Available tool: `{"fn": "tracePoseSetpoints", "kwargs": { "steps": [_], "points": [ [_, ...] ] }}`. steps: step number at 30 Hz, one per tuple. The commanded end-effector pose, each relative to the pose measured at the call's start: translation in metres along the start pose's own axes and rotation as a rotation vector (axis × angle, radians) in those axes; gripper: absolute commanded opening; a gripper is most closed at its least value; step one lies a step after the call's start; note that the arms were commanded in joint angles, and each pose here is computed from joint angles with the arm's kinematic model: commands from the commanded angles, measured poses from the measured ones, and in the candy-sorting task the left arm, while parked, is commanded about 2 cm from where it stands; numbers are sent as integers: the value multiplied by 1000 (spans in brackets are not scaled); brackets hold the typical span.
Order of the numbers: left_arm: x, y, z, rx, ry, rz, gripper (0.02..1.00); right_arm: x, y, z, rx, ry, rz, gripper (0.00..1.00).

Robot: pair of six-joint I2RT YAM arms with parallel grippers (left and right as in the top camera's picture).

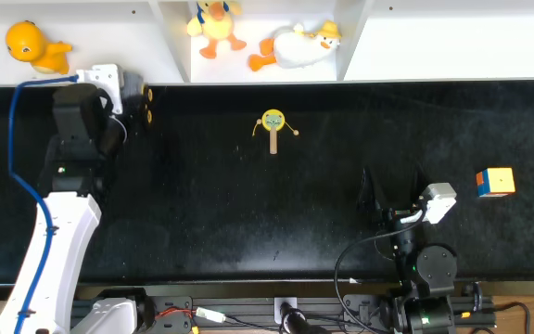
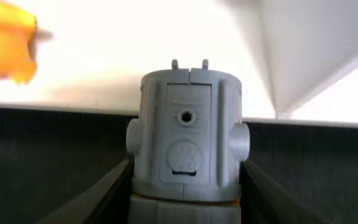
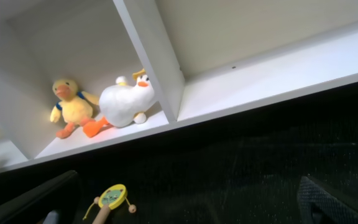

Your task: Store Toys

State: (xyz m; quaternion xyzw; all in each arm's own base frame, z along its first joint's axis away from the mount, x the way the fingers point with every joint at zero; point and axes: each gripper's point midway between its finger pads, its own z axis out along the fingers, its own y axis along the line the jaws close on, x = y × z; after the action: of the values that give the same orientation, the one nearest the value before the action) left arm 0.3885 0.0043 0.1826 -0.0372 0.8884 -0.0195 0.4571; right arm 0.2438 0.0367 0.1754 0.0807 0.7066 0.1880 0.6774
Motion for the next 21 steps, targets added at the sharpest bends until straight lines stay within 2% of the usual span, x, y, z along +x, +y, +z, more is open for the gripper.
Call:
{"fn": "tracePoseSetpoints", "kwargs": {
  "steps": [1,12,21],
  "points": [
    [-20,-15,10,33,-61,-46,189,3,-1,0,-1,0,4,996],
    [-27,-14,51,-46,-51,29,178,3,-1,0,-1,0,4,996],
    [-48,-15,60,-52,-83,69,176,3,-1,0,-1,0,4,996]
  ]
}}
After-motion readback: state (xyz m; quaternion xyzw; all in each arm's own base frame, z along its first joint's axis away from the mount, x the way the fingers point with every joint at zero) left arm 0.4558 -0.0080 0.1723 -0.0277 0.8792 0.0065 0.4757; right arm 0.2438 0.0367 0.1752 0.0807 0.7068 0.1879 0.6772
